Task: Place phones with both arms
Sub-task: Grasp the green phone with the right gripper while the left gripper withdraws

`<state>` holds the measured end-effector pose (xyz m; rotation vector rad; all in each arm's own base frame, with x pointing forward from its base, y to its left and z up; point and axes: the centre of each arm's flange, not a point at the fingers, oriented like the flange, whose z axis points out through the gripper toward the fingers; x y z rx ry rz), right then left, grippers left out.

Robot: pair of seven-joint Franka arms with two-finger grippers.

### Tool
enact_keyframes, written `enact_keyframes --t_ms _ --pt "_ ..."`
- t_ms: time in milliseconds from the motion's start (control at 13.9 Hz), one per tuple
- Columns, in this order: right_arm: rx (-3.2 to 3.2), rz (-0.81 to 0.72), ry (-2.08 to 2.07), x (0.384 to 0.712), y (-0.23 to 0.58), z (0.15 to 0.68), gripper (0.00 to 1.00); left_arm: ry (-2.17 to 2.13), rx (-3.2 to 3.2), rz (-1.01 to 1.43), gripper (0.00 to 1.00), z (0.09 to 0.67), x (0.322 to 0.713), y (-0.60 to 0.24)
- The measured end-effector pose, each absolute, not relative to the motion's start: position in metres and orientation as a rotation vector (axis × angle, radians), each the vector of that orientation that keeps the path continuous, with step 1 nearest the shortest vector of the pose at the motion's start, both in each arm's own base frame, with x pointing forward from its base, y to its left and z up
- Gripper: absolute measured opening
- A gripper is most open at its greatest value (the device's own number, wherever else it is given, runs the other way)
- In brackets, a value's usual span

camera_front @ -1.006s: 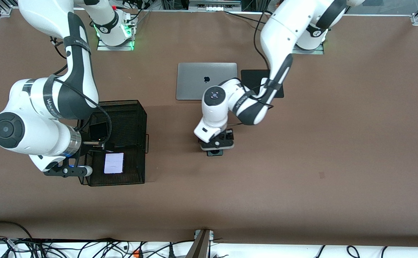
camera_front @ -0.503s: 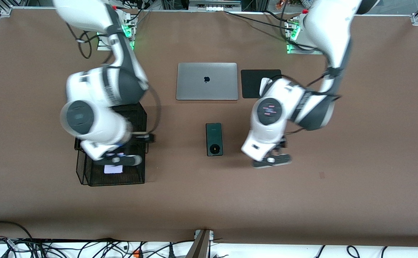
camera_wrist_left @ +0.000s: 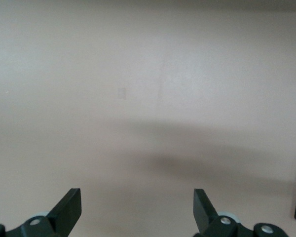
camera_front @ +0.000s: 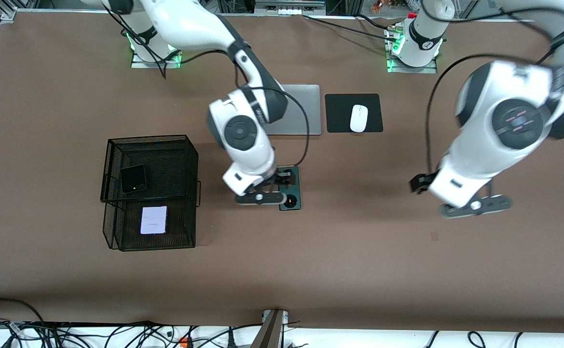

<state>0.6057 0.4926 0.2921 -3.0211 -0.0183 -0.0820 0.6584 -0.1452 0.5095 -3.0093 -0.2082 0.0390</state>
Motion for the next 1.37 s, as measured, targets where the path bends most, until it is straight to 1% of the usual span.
enact_keyframes --t_ms 288,575,863,1366 --pt "-3.040 -0.093 -0.039 0.586 0.519 0.237 0.99 -0.152 -3.014 0.069 1.00 0.561 0.635 -0.104" --pt "-3.041 -0.132 -0.061 0.576 0.531 0.207 0.99 -0.087 -3.033 0.106 1.00 0.602 0.609 -0.069" --pt "-3.087 -0.141 -0.115 0.568 0.532 0.186 1.00 -0.027 -3.055 0.156 1.00 0.617 0.593 -0.063" --pt "-3.099 -0.132 -0.139 0.558 0.536 0.179 1.00 -0.012 -3.095 0.170 1.00 0.622 0.590 -0.036"
